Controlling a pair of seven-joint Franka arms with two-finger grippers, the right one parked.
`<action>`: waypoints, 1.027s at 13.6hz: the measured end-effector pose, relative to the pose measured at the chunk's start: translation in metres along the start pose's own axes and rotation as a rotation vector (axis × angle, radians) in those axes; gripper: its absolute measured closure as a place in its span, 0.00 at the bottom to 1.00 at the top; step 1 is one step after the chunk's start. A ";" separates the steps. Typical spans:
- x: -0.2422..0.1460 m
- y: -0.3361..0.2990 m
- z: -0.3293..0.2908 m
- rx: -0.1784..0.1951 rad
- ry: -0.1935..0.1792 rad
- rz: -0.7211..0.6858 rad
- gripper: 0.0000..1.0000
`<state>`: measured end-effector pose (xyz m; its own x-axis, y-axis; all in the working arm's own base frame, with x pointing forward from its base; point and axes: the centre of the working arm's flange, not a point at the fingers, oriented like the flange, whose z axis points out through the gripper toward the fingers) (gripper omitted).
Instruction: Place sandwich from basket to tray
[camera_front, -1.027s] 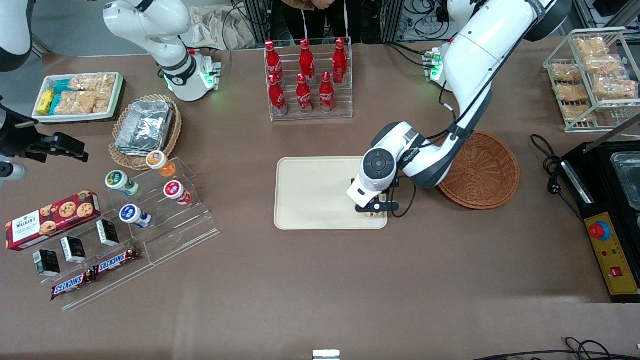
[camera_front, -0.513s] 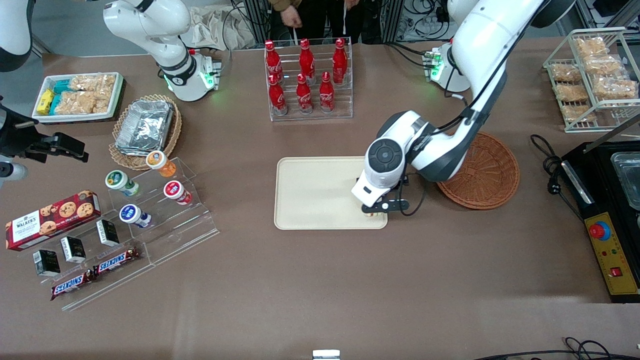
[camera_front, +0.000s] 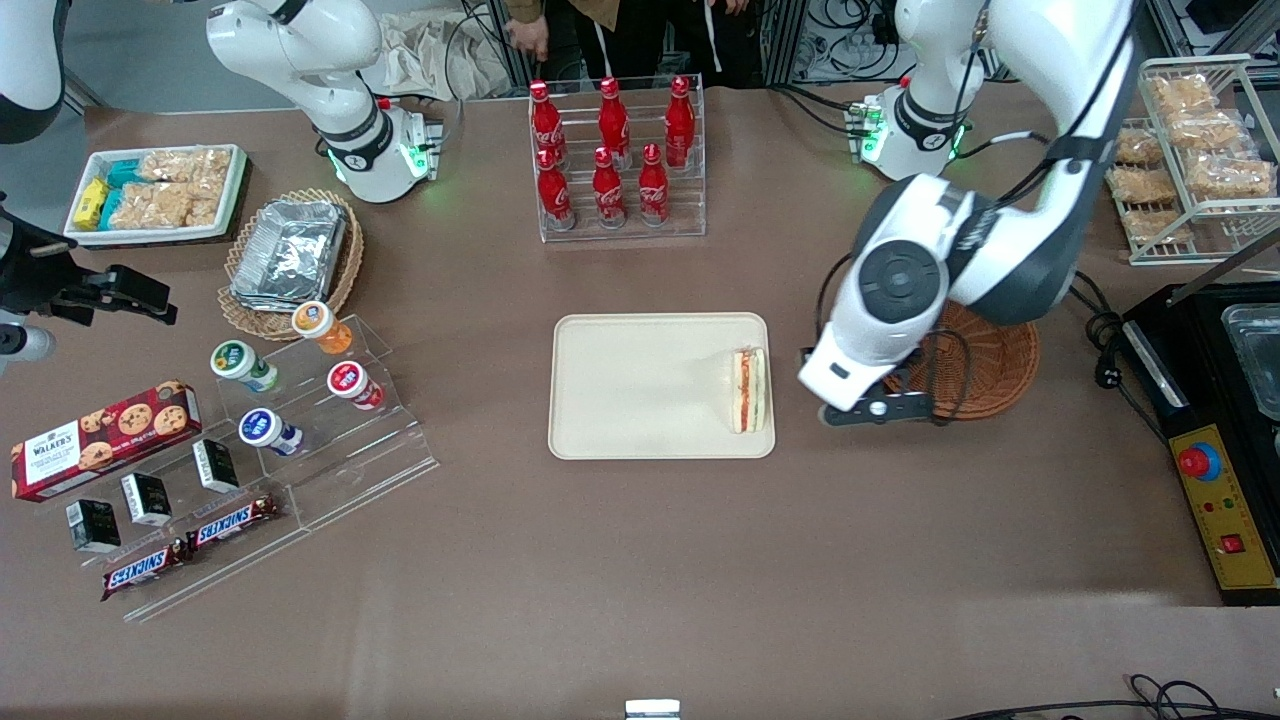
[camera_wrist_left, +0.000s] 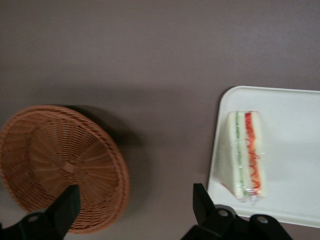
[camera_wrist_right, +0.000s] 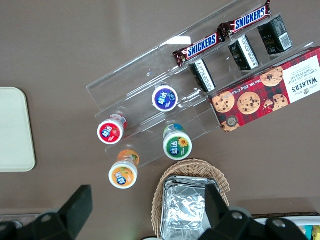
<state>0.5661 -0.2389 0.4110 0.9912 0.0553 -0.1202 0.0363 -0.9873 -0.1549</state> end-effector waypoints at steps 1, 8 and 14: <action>0.001 -0.020 -0.008 0.002 -0.004 0.012 0.00; 0.010 -0.167 -0.069 -0.016 0.022 0.088 0.00; 0.015 -0.231 -0.129 -0.055 0.066 0.068 0.00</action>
<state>0.5890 -0.0289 0.5711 0.9978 -0.0201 -0.0636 -0.0261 -0.9952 -0.0945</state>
